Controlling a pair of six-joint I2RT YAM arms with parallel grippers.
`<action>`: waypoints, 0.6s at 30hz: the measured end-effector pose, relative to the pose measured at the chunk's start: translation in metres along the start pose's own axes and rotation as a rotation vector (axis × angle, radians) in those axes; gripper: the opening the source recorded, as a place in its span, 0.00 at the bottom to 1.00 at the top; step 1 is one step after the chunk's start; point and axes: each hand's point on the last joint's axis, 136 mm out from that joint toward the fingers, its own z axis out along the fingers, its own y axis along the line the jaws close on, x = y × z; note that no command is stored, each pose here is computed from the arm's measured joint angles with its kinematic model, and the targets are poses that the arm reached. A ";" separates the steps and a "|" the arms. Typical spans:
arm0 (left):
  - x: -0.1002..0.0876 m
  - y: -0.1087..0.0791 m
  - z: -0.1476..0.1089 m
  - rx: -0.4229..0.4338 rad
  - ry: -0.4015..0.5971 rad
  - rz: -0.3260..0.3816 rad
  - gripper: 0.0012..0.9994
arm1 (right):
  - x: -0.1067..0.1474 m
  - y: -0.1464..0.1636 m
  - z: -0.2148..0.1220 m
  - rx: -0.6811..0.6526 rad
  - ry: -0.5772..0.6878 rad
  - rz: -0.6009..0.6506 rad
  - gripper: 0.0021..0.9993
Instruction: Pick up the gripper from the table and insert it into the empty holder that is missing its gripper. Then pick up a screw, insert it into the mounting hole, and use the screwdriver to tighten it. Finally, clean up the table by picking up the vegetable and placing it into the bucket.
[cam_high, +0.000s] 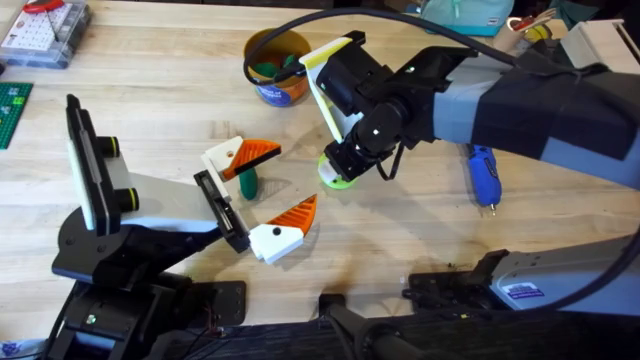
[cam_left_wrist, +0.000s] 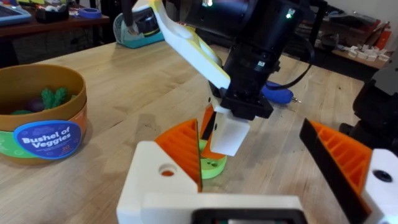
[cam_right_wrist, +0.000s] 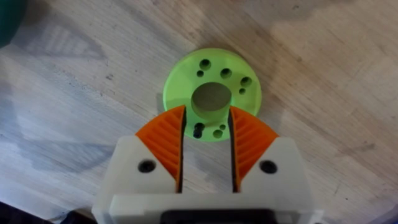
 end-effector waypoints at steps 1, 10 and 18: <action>0.000 0.000 0.000 -0.001 0.000 -0.001 0.99 | 0.000 0.000 0.001 0.000 0.002 0.000 0.38; 0.000 0.000 0.000 -0.002 0.000 -0.001 0.99 | 0.018 -0.003 -0.009 0.009 0.069 -0.001 0.38; 0.000 0.000 0.000 -0.002 0.000 -0.001 0.99 | 0.005 0.000 -0.028 -0.008 -0.021 0.000 0.38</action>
